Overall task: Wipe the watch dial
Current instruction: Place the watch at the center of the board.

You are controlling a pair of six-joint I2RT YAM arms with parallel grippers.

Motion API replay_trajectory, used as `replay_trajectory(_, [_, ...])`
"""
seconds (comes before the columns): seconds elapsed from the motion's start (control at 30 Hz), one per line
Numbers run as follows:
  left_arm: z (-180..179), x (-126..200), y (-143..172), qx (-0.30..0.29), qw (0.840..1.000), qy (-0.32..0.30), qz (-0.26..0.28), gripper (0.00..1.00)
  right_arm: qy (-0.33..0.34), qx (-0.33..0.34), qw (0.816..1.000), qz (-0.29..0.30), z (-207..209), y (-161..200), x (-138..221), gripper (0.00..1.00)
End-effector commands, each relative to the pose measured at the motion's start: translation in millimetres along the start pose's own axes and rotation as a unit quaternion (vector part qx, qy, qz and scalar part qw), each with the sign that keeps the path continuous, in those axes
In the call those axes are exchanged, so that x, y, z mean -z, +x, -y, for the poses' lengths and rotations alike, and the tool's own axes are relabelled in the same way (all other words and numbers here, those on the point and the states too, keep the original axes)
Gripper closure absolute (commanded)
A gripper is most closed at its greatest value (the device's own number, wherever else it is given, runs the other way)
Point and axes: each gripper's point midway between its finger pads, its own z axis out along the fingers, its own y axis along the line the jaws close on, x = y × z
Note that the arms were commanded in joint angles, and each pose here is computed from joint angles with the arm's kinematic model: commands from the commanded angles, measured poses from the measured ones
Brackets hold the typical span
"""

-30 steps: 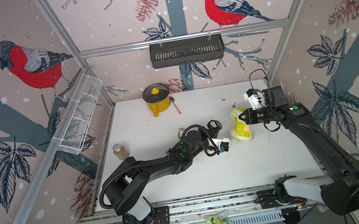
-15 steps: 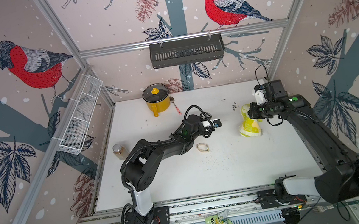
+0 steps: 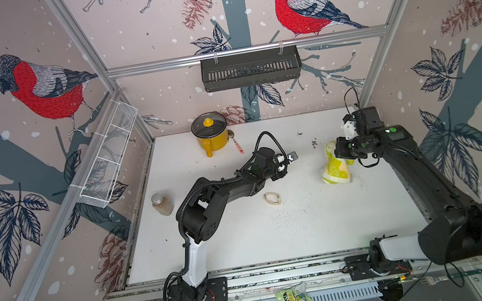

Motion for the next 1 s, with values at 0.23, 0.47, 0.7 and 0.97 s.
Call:
replay_trajectory(0.23, [-8.5,-19.8,50.9,-0.014,0.994,-0.009,-0.108,1.0,0.053,-0.003,0.998,0.016,23.2,-9.9,-9.9,0.94])
replay_trajectory(0.47, [-35.2,-36.1,80.4,-0.044,0.979,-0.089,-0.179,1.0,0.058,-0.003,0.998,0.007,26.4,-13.2,-15.5,0.94])
replay_trajectory(0.7, [-43.1,-44.4,80.9,-0.031,0.976,-0.119,-0.182,1.0,0.052,0.001,0.999,-0.013,27.2,-7.9,-22.3,0.93])
replay_trajectory(0.97, [-33.0,-45.8,73.6,-0.017,0.98,-0.099,-0.17,1.0,0.041,0.003,0.998,-0.049,28.1,1.6,-44.3,0.9])
